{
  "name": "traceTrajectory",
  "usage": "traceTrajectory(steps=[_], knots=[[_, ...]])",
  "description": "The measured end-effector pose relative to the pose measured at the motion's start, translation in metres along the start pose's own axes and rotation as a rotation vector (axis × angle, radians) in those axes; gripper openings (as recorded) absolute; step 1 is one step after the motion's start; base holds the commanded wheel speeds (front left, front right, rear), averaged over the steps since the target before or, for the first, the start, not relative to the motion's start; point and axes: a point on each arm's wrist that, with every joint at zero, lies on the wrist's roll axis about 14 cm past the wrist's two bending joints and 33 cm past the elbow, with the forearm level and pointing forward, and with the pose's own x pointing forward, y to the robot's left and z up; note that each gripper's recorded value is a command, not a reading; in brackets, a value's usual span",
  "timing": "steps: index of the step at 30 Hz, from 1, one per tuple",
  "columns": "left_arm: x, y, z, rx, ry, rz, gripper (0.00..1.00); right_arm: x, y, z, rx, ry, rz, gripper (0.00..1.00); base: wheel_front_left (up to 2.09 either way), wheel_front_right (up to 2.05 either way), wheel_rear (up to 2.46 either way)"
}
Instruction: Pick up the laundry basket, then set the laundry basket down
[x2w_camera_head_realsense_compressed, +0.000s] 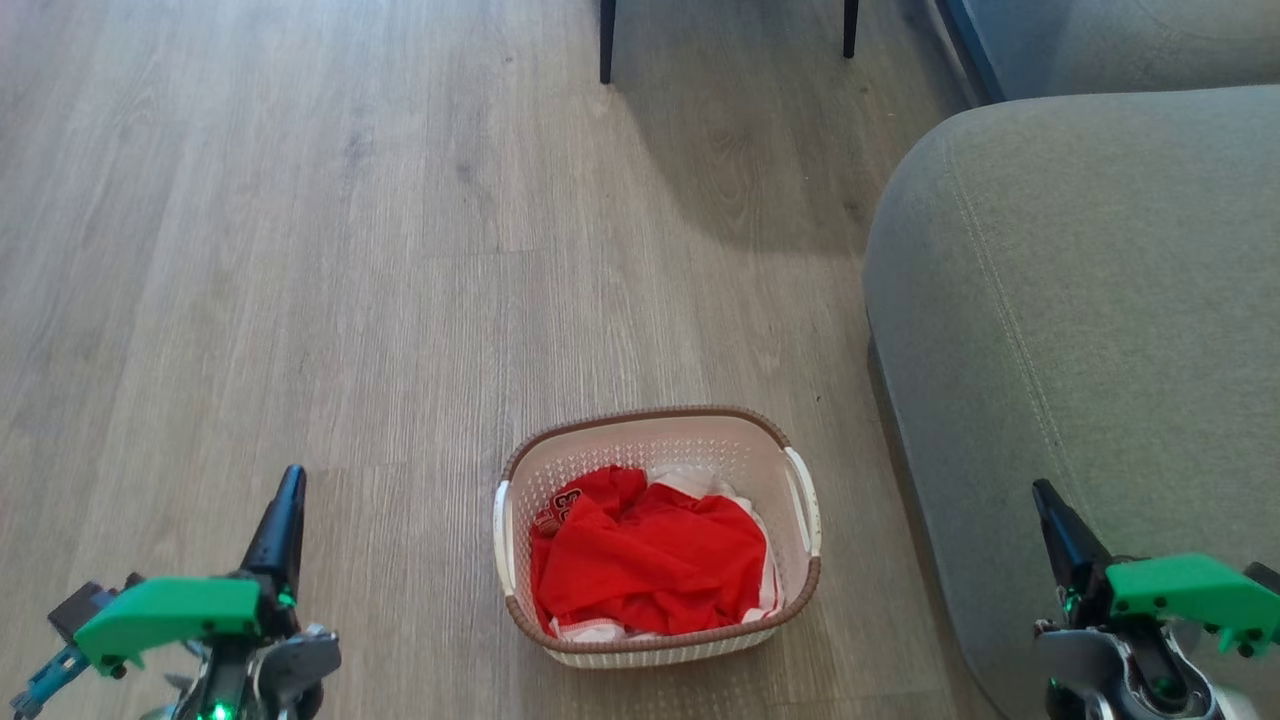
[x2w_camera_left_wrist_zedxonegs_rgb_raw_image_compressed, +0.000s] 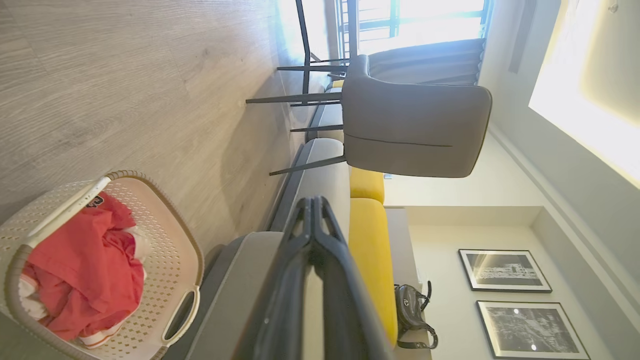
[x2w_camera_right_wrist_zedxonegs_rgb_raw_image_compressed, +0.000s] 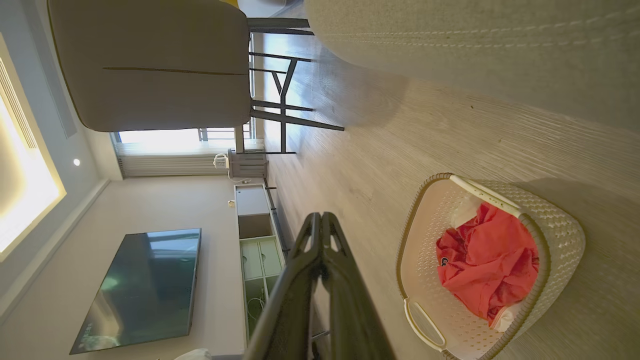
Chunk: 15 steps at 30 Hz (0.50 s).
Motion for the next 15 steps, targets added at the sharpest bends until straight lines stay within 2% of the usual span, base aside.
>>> traceTrajectory(steps=[8,15], knots=[[0.006,-0.013,0.000,-0.083,0.008,-0.049,0.00,0.002,0.005,0.003,0.088,-0.003,0.019,0.00,0.00,0.00,0.00],[0.007,-0.015,0.000,-0.088,0.008,-0.055,0.00,0.004,0.010,0.004,0.089,-0.006,0.032,0.00,0.00,0.00,0.00]])
